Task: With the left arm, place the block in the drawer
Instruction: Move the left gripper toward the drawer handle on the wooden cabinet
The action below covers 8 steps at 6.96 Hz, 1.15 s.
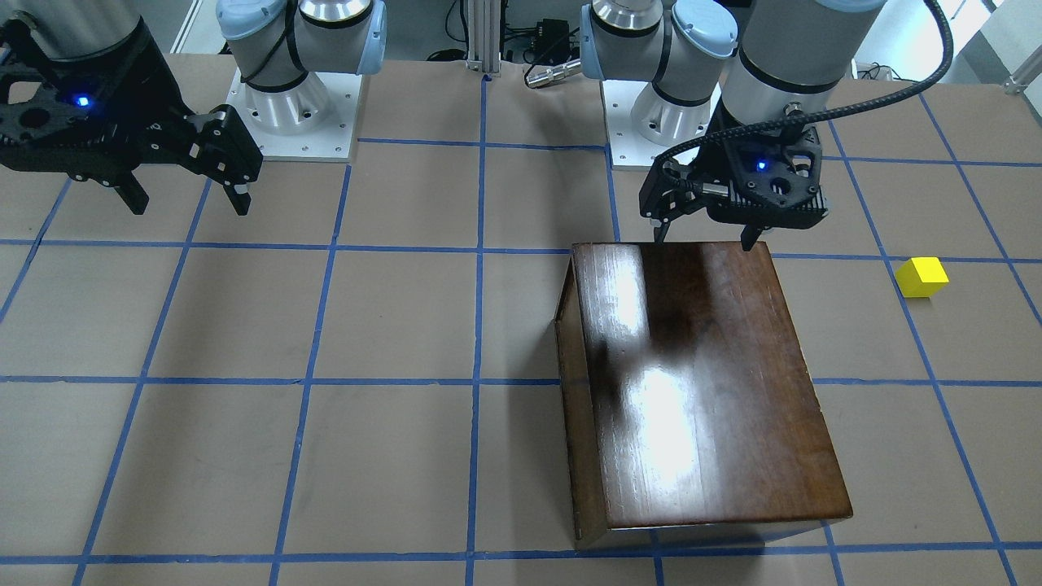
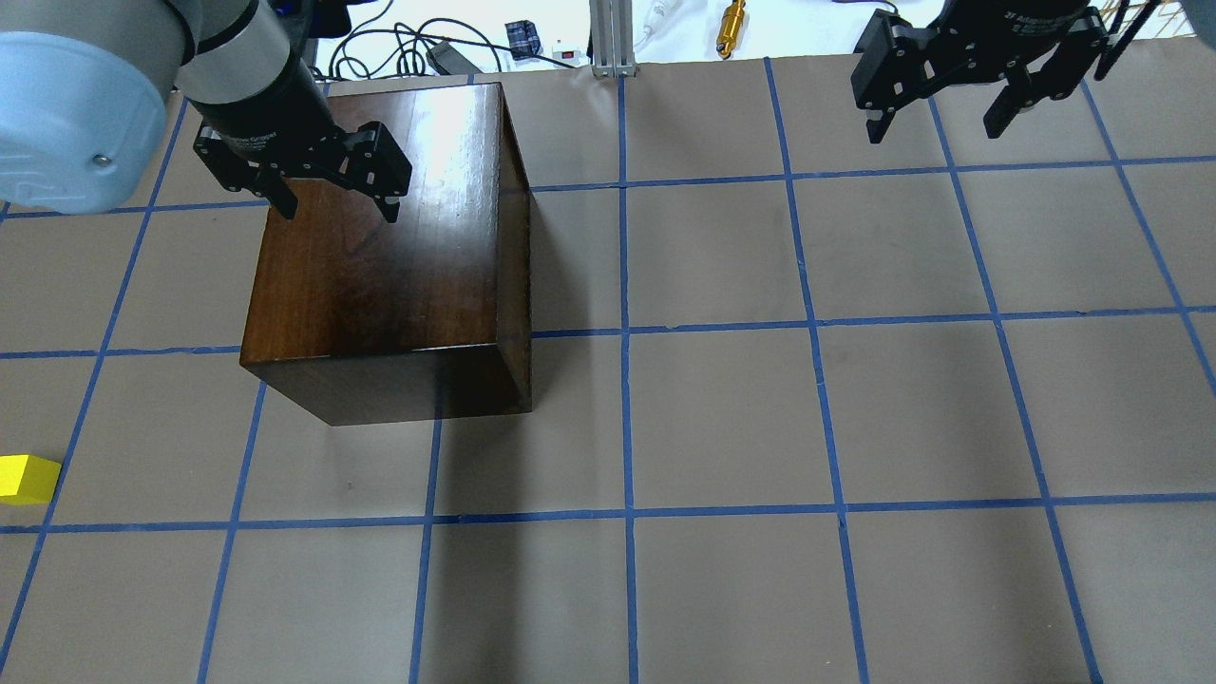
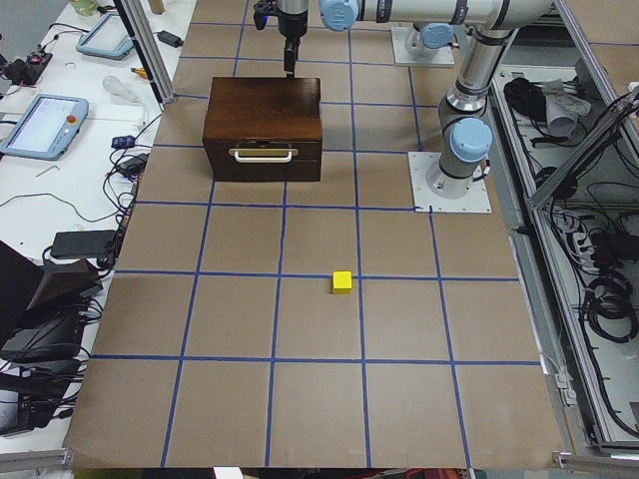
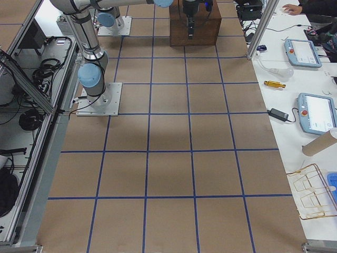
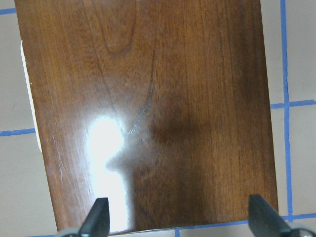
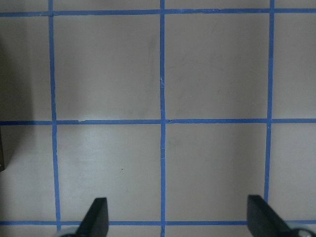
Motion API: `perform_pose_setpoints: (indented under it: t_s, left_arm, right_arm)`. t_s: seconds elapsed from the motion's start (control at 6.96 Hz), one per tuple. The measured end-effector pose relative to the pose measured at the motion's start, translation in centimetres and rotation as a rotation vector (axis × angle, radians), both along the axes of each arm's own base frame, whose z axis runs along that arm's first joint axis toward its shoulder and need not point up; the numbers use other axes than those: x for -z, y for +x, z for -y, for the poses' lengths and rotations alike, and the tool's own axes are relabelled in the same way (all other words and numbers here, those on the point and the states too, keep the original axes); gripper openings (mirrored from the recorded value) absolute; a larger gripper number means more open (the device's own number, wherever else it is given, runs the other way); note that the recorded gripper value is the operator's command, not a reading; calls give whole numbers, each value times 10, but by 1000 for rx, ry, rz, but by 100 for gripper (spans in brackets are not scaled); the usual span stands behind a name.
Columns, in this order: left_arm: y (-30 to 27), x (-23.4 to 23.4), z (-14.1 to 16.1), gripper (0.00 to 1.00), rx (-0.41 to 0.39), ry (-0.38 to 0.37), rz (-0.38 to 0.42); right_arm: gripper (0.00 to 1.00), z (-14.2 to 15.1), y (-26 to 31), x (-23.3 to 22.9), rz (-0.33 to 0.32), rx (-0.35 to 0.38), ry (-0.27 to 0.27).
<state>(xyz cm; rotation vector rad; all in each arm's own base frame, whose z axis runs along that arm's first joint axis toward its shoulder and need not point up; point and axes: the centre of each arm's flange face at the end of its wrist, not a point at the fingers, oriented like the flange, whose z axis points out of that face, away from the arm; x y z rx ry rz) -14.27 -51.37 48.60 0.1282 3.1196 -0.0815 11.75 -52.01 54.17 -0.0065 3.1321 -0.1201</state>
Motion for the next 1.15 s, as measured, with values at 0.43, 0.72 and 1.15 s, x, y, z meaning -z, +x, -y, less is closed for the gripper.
perform_pose_setpoints:
  t_s: [0.43, 0.72, 1.15]
  left_arm:
    - [22, -4, 8, 100, -19, -10, -6]
    - [95, -1, 25, 100, -76, -6, -46]
    - [203, 38, 44, 100, -77, 37, -111]
  right_arm:
    - [100, 0, 0, 0, -1, 0, 0]
    - [100, 0, 0, 0, 0, 0, 0]
    - [100, 0, 0, 0, 0, -1, 0]
